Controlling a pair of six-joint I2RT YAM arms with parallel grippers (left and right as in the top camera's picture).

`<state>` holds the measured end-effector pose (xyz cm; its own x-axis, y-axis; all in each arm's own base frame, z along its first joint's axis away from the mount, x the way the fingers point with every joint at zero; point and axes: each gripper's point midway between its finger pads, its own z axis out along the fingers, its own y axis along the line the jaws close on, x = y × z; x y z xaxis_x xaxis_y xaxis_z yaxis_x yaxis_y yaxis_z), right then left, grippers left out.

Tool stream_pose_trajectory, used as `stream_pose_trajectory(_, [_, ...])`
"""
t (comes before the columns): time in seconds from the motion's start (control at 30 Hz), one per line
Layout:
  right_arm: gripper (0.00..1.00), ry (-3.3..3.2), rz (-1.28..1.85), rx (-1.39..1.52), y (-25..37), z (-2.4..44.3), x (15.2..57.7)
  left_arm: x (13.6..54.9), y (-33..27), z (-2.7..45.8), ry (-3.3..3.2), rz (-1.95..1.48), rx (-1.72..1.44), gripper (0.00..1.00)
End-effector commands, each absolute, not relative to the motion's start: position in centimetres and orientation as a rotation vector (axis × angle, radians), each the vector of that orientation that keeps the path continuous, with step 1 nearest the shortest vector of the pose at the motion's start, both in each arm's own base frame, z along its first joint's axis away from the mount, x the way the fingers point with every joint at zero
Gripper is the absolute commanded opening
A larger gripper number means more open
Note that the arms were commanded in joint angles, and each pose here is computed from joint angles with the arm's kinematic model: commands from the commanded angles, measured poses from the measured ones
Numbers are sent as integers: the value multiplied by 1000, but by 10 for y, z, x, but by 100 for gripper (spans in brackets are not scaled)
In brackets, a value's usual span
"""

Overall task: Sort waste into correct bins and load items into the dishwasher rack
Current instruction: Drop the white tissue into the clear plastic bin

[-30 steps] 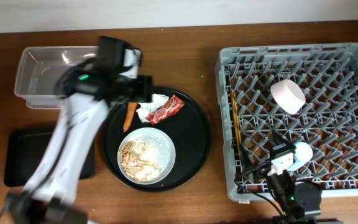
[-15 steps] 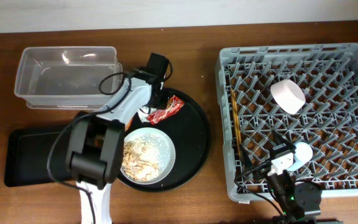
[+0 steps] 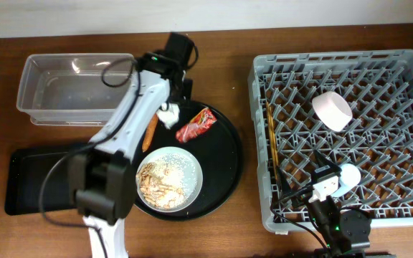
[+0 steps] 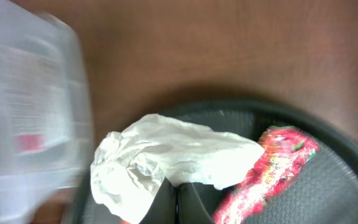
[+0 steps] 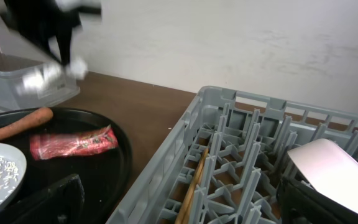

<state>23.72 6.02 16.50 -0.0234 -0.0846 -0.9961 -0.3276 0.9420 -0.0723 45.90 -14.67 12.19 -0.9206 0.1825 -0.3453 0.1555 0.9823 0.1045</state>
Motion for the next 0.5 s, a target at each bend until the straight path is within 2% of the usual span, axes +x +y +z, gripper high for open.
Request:
stream_pose_trajectory(0.0, [98,1590,198,-329,60,163,237,471,-94,206,2551,344,90,0])
stream_pose_trajectory(0.17, [98,1590,198,-329,60,163,237,489,-29,206,2517,464,-89,0])
stream_pose_trajectory(0.27, [98,1590,198,-329,60,163,237,510,5,197,2508,342,-195,2])
stream_pose_trajectory(0.3, [98,1590,198,-329,60,163,237,514,8,191,2518,293,-189,17])
stream_pose_trajectory(0.33, [98,1590,198,-329,60,163,237,519,16,186,2522,247,-203,44])
stream_pose_trajectory(0.37, [98,1590,198,-329,60,163,237,522,22,183,2520,234,-218,52])
stream_pose_trajectory(0.47, [98,1590,198,-329,60,163,237,523,25,184,2522,178,-216,55])
